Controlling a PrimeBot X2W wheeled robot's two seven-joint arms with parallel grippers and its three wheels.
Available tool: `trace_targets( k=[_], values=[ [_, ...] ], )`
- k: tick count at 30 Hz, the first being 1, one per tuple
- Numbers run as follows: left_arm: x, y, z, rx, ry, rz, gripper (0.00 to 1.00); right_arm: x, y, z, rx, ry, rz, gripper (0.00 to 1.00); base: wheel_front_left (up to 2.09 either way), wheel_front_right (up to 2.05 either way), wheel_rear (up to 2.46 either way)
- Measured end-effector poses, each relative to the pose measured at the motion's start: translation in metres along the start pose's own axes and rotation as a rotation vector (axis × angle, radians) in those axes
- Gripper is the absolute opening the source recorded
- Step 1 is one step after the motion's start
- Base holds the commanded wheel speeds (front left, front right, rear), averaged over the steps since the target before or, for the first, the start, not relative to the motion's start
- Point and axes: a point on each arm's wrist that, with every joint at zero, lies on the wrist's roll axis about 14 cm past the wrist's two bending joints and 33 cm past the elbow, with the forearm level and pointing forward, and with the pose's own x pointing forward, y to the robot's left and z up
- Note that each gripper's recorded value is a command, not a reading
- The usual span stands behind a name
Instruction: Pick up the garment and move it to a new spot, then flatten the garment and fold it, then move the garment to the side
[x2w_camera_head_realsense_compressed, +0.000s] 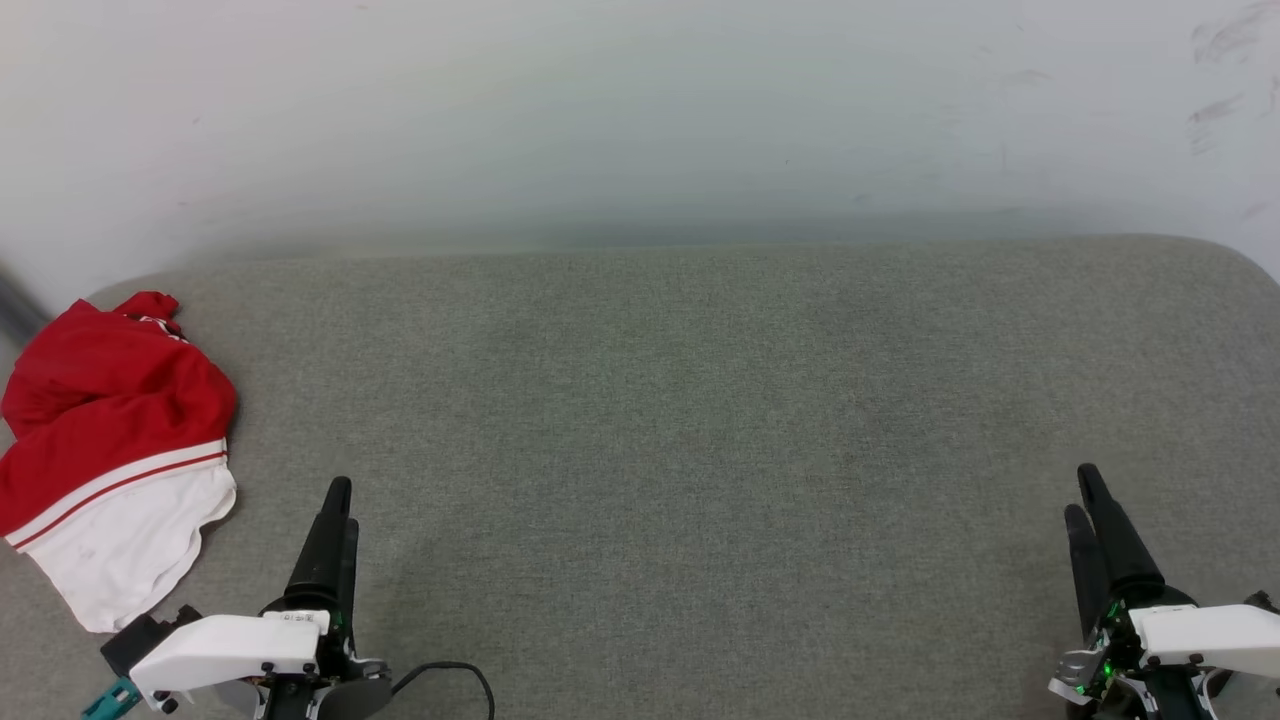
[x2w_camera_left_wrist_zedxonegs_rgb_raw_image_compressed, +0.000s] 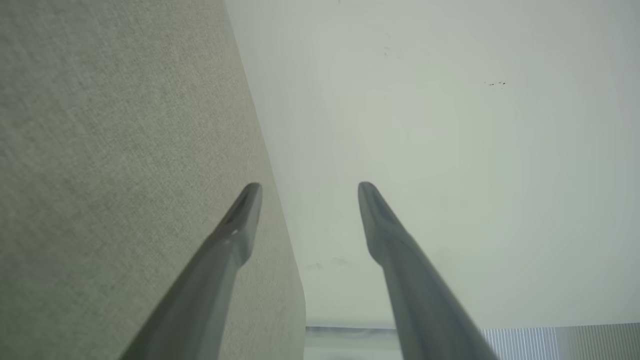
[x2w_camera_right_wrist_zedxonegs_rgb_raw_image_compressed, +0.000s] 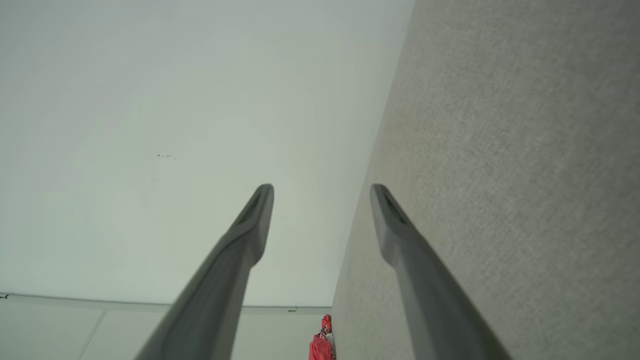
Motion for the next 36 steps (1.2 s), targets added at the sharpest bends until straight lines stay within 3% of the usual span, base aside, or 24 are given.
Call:
trace_targets(
  k=[21, 36],
  values=[
    [0.002, -0.013, -0.003, 0.471, -0.04, 0.029, 1.0, 0.0, 0.033, -0.005, -0.489, -0.021, 0.105, 1.0, 0.0, 0.0, 0.0],
    [-0.002, -0.019, -0.005, 0.707, -0.074, 0.015, 1.0, -0.004, 0.035, -0.013, -0.735, -0.025, 0.129, 1.0, 0.0, 0.0, 0.0]
  ],
)
